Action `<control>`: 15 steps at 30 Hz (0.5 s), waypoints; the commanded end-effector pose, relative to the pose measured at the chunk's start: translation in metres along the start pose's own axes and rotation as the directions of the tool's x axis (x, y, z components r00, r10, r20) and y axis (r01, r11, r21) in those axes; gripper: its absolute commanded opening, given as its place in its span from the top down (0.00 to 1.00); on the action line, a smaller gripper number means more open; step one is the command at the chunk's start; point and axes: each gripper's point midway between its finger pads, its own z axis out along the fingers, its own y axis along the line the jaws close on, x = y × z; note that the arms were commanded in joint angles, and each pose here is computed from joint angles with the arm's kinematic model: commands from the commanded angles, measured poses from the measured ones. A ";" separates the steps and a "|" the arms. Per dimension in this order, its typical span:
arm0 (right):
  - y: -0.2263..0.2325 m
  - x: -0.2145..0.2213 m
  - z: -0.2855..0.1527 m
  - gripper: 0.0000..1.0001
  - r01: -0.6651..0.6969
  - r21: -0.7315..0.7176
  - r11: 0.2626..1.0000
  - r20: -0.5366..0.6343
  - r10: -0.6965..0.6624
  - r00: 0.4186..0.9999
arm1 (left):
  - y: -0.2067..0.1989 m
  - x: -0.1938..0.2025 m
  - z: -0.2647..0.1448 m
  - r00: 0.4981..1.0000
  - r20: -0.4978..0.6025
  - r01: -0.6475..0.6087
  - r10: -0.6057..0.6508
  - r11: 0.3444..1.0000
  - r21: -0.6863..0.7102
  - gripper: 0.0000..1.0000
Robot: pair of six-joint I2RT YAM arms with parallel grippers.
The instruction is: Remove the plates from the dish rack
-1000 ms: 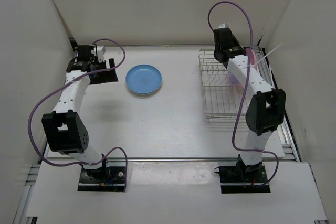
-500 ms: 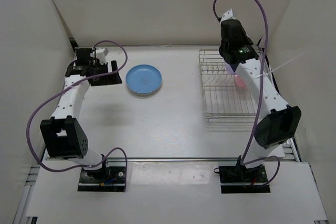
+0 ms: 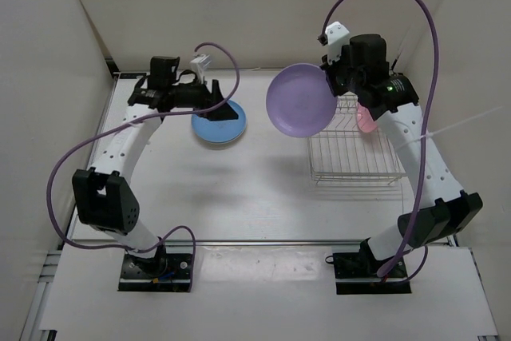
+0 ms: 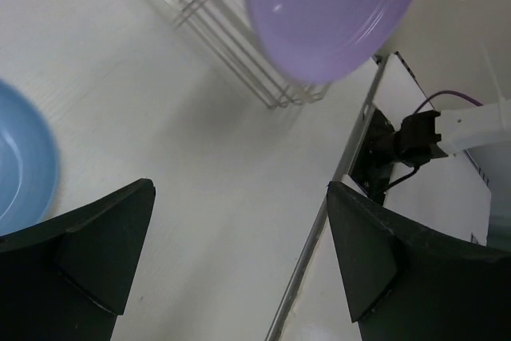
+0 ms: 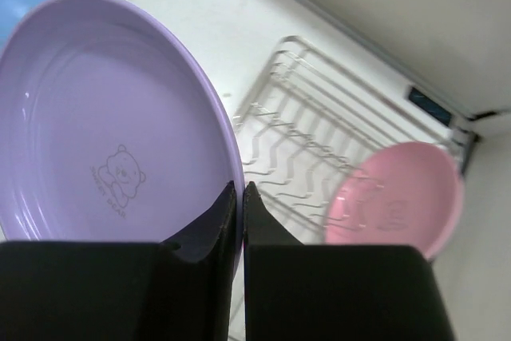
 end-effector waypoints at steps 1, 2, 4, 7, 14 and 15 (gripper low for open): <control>0.040 -0.008 -0.006 1.00 -0.052 -0.215 0.975 0.034 0.060 0.998 | -0.034 -0.017 0.026 0.998 0.000 -0.058 0.059 0.991 0.121 0.00; 0.044 -0.009 -0.006 1.00 -0.063 -0.232 0.971 0.035 0.073 0.997 | -0.035 -0.014 0.032 0.999 -0.018 -0.049 0.052 0.991 0.123 0.00; 0.050 -0.006 -0.004 1.00 -0.066 -0.265 0.962 0.023 0.075 0.997 | -0.038 -0.009 0.051 0.997 -0.053 -0.040 0.048 0.989 0.142 0.00; 0.055 -0.011 -0.008 1.00 -0.062 -0.297 0.953 0.041 0.077 0.996 | -0.041 -0.005 0.071 0.995 -0.085 -0.032 0.045 0.987 0.155 0.00; 0.058 -0.010 -0.009 1.00 -0.063 -0.311 0.948 0.035 0.078 0.996 | -0.035 -0.002 0.086 0.994 -0.105 -0.011 0.024 0.992 0.124 0.11; 0.057 -0.010 -0.008 1.00 -0.054 -0.310 0.949 0.038 0.069 0.997 | -0.033 -0.003 0.086 0.994 -0.103 -0.012 0.024 0.994 0.112 0.12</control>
